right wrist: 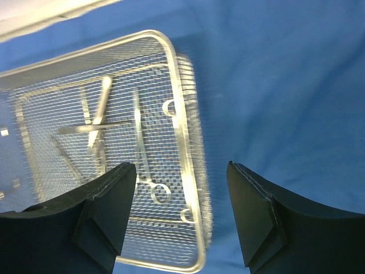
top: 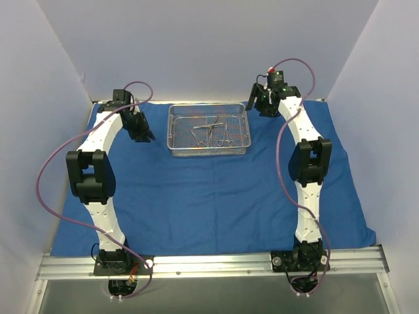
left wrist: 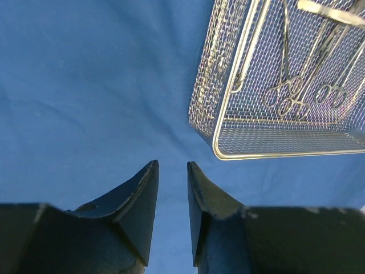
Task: Open and lay out the surgical kit
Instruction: Pick up the container from the surgical kit.
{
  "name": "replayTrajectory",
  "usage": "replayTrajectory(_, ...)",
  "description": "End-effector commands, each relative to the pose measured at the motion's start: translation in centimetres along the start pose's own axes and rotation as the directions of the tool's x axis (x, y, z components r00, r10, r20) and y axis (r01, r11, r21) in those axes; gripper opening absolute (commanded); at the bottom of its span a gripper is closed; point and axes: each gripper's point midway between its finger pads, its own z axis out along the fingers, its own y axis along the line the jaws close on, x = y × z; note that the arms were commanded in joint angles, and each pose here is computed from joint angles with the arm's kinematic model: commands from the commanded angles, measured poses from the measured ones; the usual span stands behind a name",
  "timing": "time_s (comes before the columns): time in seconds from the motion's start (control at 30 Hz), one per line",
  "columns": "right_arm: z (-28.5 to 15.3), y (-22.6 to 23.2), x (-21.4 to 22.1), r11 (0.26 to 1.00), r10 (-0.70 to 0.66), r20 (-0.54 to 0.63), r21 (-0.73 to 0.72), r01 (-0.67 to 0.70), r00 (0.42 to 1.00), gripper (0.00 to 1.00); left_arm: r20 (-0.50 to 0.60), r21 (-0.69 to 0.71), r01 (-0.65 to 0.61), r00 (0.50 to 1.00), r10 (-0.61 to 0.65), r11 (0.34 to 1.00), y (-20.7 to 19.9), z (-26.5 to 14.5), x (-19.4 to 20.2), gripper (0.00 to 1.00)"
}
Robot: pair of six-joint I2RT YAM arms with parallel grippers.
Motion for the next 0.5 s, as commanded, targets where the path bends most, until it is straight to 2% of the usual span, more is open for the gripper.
replayTrajectory(0.0, 0.3, -1.3, 1.2, 0.991, -0.08, -0.024, 0.107, 0.082, 0.997, 0.66, 0.161, 0.077, -0.104, 0.983, 0.09, 0.992, -2.3, -4.4, -3.0, 0.36)
replayTrajectory(0.27, 2.8, -1.0, 4.0, 0.984, -0.113, -0.091, 0.127, 0.124, 0.989, 0.66, 0.119, 0.145, -0.13, 0.986, 0.113, 0.981, -5.0, -2.8, -3.2, 0.37)
replayTrajectory(0.47, 4.5, -1.2, 5.0, 0.986, -0.115, -0.124, 0.11, 0.129, 0.986, 0.66, 0.047, 0.128, -0.119, 0.992, 0.114, 0.985, -4.9, -0.2, -3.0, 0.37)
